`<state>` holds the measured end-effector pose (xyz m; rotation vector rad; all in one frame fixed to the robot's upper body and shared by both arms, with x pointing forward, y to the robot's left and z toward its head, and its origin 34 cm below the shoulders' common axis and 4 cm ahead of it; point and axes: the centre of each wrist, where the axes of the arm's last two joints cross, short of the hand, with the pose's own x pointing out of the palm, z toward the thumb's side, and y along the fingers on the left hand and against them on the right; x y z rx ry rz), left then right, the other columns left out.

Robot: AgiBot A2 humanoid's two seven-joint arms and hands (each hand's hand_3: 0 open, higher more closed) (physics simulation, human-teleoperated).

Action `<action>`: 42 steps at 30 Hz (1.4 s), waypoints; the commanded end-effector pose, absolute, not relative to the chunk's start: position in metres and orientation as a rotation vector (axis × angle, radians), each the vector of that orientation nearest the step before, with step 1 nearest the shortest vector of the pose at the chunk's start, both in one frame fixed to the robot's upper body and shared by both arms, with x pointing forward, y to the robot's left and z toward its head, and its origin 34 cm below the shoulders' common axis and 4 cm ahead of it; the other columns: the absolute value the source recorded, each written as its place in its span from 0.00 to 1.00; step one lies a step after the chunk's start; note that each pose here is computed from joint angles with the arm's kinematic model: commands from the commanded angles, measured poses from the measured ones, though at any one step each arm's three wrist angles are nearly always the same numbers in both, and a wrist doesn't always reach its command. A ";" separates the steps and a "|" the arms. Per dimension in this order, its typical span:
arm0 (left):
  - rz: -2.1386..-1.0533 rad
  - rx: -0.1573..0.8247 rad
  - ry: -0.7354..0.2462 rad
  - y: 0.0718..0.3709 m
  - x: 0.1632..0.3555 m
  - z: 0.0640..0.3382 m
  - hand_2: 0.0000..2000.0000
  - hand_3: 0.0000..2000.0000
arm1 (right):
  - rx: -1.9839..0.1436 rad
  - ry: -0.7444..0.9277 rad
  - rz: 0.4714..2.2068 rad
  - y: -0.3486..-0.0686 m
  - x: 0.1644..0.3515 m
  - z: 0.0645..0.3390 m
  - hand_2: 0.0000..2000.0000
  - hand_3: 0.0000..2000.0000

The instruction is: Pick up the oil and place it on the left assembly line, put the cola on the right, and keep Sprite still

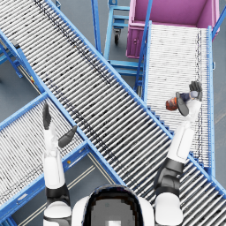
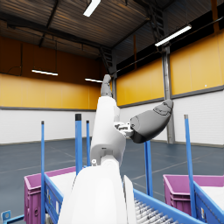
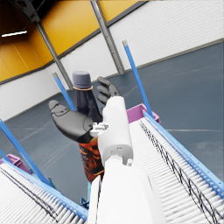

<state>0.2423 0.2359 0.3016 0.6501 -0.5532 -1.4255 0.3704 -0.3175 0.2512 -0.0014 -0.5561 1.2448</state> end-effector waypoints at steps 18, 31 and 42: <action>-1.422 0.665 -0.571 0.235 0.244 0.308 0.00 0.00 | -0.441 -0.779 1.412 -0.247 0.273 0.316 0.00 0.00; -1.434 0.657 -0.574 0.232 0.243 0.307 0.00 0.00 | -0.391 -0.747 1.458 -0.232 0.256 0.292 0.00 0.00; -1.595 0.447 -0.526 0.218 0.251 0.278 0.00 0.00 | -0.310 -0.620 1.671 -0.218 0.259 0.271 0.00 0.00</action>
